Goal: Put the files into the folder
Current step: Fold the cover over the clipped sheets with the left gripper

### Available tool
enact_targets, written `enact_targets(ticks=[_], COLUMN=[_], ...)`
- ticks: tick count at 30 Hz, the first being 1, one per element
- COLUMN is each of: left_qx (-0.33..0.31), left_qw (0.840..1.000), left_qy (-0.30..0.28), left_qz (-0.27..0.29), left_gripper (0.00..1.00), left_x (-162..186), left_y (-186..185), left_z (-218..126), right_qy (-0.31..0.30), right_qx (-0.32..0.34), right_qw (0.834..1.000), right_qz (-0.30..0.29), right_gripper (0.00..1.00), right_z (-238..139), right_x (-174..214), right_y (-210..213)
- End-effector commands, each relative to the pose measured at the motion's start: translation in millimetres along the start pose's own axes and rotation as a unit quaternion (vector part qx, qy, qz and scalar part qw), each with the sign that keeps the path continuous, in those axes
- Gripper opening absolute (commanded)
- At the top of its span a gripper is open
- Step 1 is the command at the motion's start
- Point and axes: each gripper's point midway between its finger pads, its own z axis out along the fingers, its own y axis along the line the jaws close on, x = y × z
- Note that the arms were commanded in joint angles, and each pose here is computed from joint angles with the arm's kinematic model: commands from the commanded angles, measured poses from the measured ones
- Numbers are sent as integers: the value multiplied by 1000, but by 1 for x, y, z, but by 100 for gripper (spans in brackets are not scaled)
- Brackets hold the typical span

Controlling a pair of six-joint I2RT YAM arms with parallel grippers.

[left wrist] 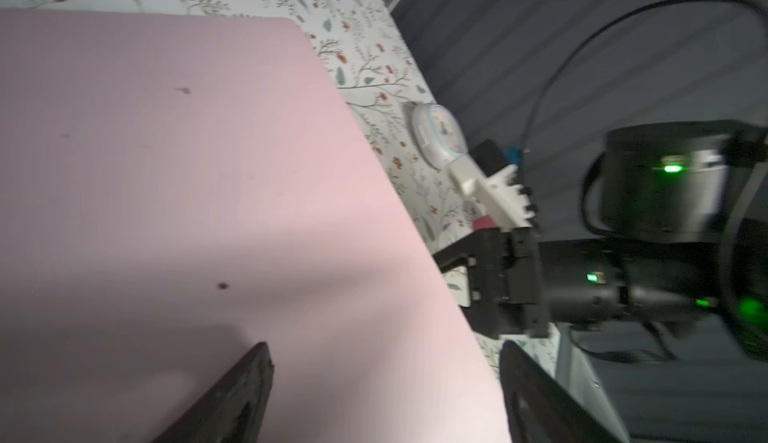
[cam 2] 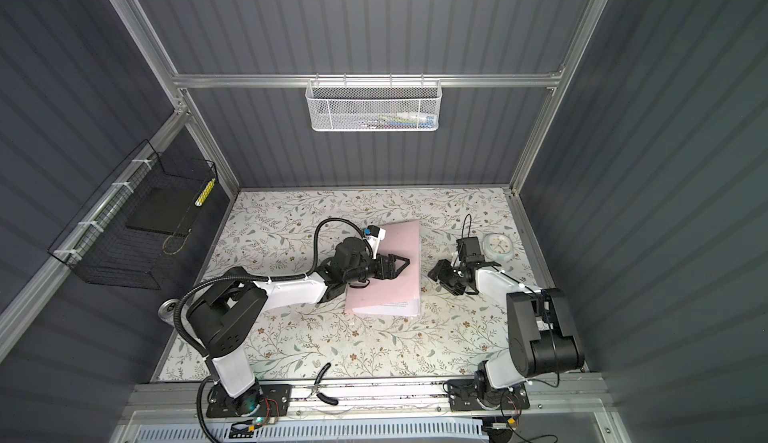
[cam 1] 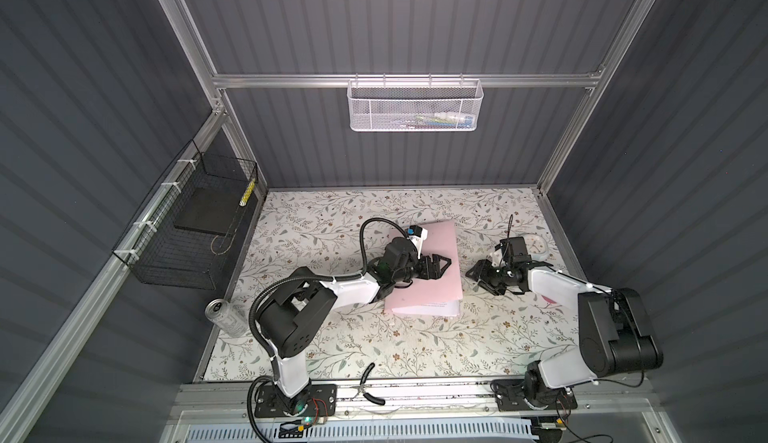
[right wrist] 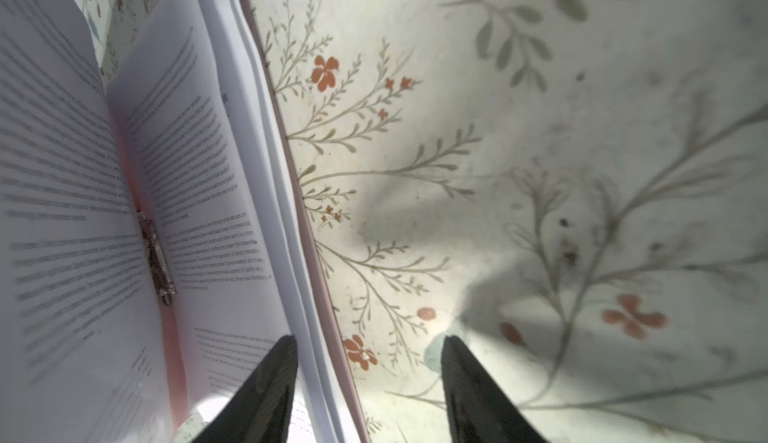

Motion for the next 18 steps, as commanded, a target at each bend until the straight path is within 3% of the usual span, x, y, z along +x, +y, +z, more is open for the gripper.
enact_targets(ticks=[1, 10, 18], left_qx=[-68, -115, -131], left_qw=[997, 992, 989], left_qy=[-7, 22, 31], left_qz=[33, 52, 60], left_gripper=[86, 86, 89], left_x=[-1, 26, 25], left_y=[30, 66, 77], left_z=[10, 24, 20], right_qy=[-9, -37, -8], right_qx=[56, 88, 47], right_qw=[998, 995, 999], right_qz=[-10, -18, -18], right_gripper=[58, 59, 54], right_z=[-7, -21, 10], right_x=[-5, -29, -33], right_y=[-17, -12, 8])
